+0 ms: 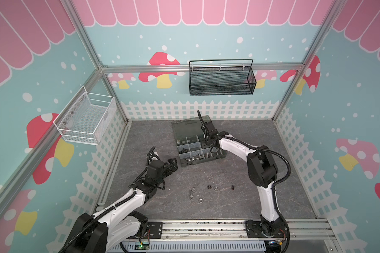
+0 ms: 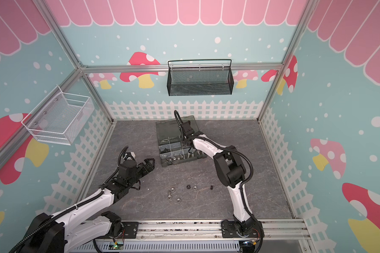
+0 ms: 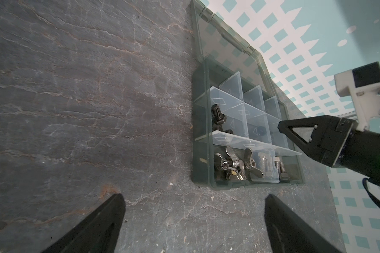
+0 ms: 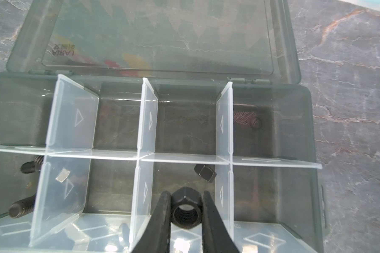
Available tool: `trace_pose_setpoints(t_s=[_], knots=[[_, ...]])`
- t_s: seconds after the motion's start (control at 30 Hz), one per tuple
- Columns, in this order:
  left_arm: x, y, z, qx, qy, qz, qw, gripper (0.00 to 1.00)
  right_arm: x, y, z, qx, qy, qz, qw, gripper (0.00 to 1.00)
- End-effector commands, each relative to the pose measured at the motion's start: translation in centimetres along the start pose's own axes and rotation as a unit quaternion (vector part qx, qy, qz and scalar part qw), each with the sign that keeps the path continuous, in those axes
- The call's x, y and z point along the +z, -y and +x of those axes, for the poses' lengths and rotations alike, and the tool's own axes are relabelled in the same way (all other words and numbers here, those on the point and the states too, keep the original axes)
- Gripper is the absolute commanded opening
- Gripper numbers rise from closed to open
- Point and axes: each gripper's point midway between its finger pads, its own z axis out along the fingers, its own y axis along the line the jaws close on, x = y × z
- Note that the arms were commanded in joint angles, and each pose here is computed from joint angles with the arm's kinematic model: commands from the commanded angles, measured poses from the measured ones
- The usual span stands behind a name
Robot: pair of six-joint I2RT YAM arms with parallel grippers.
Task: Sort the screws and nuts into containers
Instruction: 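Open the right gripper to drop the nut into the compartment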
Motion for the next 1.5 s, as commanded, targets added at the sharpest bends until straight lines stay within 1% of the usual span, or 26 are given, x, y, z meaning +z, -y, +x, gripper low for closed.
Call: trace_pose_setpoints(t_s=[0.0,0.13,0.2,0.37,0.57,0.73,0.87,1.0,1.23,1.3,1.47], knots=[[-0.1,-0.2,-0.4,-0.009,0.009,-0.005,1.000,0.99,0.7,-0.2,0.4,-0.008,-0.014,-0.007,1.000,0.24],[-0.1,-0.1,-0.5,-0.009,0.009,-0.003,1.000,0.99,0.9,-0.1,0.8,-0.007,-0.023,-0.005,1.000,0.37],[-0.2,0.0,-0.5,-0.009,0.009,-0.003,1.000,0.99,0.8,0.1,0.8,-0.007,-0.023,-0.002,1.000,0.41],[-0.3,0.1,-0.6,-0.010,0.010,-0.001,1.000,0.99,-0.4,0.3,0.2,-0.009,-0.014,0.001,1.000,0.43],[-0.5,0.1,-0.8,-0.010,0.014,-0.001,1.000,0.99,-3.1,0.6,-0.6,-0.006,0.005,-0.004,1.000,0.43],[-0.6,-0.1,-0.8,-0.010,0.015,-0.004,1.000,0.99,-5.8,0.7,0.5,0.001,0.010,-0.011,1.000,0.43],[-0.6,-0.1,-0.8,-0.011,0.016,-0.005,1.000,1.00,-8.4,0.6,2.6,0.003,0.007,-0.018,1.000,0.43],[-0.5,-0.1,-0.8,-0.011,0.015,-0.004,1.000,0.99,-10.2,0.6,6.4,0.001,-0.019,-0.026,0.999,0.43],[0.0,-0.1,-0.3,-0.012,0.004,-0.002,1.000,0.99,-11.7,0.0,14.6,-0.014,-0.105,-0.035,0.994,0.44],[0.2,0.0,-0.1,-0.014,0.001,-0.002,1.000,0.99,-12.0,-0.8,16.3,-0.022,-0.122,-0.044,0.991,0.44],[0.6,0.1,0.2,-0.022,-0.008,0.003,1.000,0.99,-12.7,-3.1,18.9,-0.053,-0.148,-0.066,0.985,0.44]])
